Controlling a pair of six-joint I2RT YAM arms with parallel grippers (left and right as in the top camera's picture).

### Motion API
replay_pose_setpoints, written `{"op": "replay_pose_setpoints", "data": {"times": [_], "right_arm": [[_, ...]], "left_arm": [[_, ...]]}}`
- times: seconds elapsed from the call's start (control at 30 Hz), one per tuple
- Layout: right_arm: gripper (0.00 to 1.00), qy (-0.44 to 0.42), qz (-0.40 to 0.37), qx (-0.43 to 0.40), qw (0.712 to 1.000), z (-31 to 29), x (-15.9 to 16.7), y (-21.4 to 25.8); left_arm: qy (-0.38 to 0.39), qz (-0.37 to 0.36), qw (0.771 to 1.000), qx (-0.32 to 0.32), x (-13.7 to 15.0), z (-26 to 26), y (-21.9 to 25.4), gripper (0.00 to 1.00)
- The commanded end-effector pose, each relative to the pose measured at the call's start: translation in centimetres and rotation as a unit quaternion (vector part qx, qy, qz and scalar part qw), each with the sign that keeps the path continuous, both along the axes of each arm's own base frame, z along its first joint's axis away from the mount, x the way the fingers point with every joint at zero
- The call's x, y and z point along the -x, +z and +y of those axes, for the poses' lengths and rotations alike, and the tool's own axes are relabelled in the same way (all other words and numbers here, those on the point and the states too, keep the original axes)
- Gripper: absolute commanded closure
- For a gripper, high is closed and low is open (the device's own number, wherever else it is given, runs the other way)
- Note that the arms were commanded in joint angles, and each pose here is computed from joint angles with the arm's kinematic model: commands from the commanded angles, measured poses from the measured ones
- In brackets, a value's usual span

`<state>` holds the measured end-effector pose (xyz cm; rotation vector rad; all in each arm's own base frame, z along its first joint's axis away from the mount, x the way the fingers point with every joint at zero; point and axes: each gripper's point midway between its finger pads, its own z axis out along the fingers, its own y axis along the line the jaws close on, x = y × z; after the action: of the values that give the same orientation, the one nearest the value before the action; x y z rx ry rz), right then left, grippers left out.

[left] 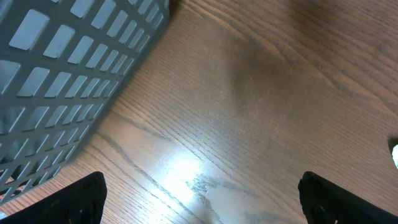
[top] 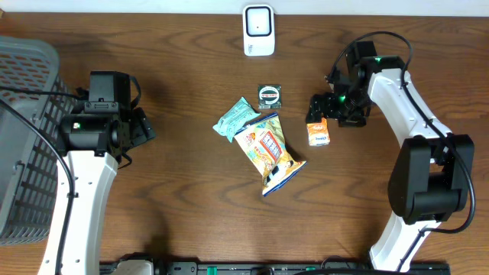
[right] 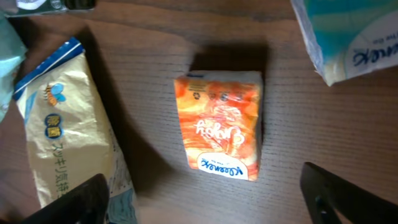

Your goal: Scan the item barcode

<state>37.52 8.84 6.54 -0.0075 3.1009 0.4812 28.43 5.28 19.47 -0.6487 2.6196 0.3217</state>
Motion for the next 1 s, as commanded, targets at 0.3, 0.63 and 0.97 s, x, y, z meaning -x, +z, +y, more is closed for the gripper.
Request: {"op": "replay_pose_setpoints", "data": {"times": [0.3,0.63,0.97], "right_arm": [[0.16,0.034,-0.003,0.011,0.999,-0.3,0.7,-0.4],[0.19,0.033,-0.008,0.01,0.999,-0.3,0.8,-1.7],[0.38,0.033,-0.021,0.007,0.999,-0.2,0.3,-2.3]], "left_arm": [[0.002,0.002,1.0,-0.011,0.1,0.4,0.1,0.03],[0.002,0.002,1.0,-0.011,0.1,0.4,0.1,0.02],[0.002,0.002,1.0,-0.011,0.1,0.4,0.1,0.02]]}}
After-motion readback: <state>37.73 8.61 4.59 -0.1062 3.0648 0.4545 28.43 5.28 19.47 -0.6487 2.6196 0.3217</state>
